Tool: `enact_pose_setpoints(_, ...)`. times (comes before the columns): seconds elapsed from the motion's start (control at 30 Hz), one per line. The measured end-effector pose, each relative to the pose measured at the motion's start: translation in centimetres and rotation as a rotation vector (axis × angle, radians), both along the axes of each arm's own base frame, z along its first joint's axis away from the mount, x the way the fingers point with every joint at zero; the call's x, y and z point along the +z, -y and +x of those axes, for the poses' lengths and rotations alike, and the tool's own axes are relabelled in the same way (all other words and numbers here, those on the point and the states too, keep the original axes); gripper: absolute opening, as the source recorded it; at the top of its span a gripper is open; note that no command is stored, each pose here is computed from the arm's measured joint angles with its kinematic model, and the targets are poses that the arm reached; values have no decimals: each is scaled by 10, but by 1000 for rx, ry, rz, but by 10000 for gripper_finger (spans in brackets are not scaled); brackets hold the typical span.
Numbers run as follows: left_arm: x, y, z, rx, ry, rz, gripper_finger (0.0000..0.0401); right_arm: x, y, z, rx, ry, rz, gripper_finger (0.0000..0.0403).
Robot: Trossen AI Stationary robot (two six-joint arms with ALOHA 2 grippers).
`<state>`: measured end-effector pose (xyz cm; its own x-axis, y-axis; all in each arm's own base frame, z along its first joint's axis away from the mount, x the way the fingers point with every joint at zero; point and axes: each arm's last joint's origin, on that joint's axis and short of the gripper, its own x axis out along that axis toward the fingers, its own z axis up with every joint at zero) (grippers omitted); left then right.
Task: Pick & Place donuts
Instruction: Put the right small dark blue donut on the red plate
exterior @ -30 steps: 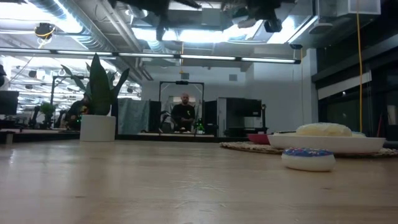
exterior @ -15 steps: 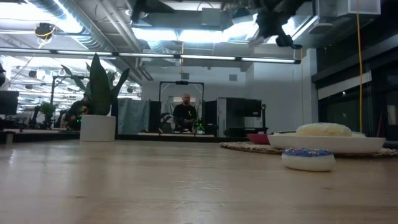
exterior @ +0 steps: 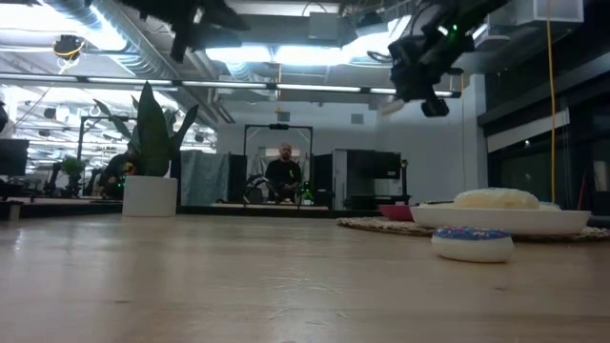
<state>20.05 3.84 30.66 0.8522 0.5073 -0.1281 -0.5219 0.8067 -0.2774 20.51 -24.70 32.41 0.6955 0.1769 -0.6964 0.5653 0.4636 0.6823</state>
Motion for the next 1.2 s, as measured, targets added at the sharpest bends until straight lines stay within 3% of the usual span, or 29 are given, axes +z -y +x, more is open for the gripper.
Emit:
enact_pose_setpoints(0.3,-52,3,-22,-4,6,-25,158,-59,-8,-25,-55,-30,105,18)
enact_pose_setpoints(0.53,-80,5,-26,-61,-2,-115,165,-95,-8,-35,-113,-61,73,20)
enact_pose_setpoints(0.93,-82,5,-27,-64,-10,-114,161,-135,-16,-43,-171,-187,15,18)
enact_pose_setpoints(1.2,-82,5,-27,-63,-8,-119,166,-141,-25,-31,-154,-267,-75,19)
